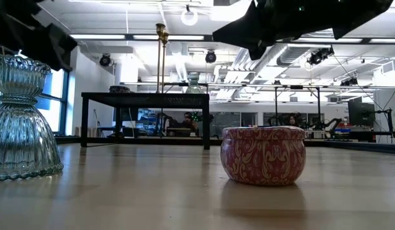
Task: Pick & Place candle stick holders
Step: Put the green glass candle holder on the shelf aligned with the other green glass candle holders
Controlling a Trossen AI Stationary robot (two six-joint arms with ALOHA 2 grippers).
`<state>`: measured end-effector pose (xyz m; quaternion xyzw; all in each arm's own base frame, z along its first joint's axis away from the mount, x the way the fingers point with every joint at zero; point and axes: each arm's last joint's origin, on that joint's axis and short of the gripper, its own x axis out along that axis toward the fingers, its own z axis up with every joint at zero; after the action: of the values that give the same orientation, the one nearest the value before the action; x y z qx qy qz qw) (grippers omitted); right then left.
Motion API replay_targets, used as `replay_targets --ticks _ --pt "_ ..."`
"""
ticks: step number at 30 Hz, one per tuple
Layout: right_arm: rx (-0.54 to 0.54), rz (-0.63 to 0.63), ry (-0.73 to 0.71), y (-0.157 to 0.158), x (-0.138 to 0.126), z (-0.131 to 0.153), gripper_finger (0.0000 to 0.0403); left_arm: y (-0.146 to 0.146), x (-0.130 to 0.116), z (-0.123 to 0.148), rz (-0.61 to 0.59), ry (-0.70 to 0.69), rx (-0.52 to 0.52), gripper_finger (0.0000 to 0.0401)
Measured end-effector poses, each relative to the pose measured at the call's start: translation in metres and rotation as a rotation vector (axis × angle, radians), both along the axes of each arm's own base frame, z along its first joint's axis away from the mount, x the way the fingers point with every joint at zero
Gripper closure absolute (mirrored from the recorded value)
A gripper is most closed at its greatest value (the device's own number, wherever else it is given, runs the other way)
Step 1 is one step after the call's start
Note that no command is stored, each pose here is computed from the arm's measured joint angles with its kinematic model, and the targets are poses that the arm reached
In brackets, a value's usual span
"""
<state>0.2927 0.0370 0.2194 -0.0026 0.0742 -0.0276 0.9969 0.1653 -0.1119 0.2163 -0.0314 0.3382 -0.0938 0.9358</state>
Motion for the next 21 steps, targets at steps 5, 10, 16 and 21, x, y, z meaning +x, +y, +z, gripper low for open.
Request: replay_targets --ticks 5,10,16,21 --pt "-0.002 0.000 0.011 0.000 0.000 -0.001 0.0402 -0.029 0.008 -0.010 -0.024 0.047 0.023 0.0081" --pt "-0.002 0.000 0.011 0.000 0.000 -0.001 0.0402 -0.048 0.022 -0.020 -0.024 0.049 0.132 0.0036" --pt "-0.002 0.000 0.011 0.000 0.000 -0.001 0.0403 -0.057 0.031 -0.026 -0.072 0.049 0.163 0.0032" --pt "-0.004 0.000 0.012 0.000 0.000 -0.001 0.0403 -0.056 0.034 -0.024 -0.094 0.010 0.197 0.0051"
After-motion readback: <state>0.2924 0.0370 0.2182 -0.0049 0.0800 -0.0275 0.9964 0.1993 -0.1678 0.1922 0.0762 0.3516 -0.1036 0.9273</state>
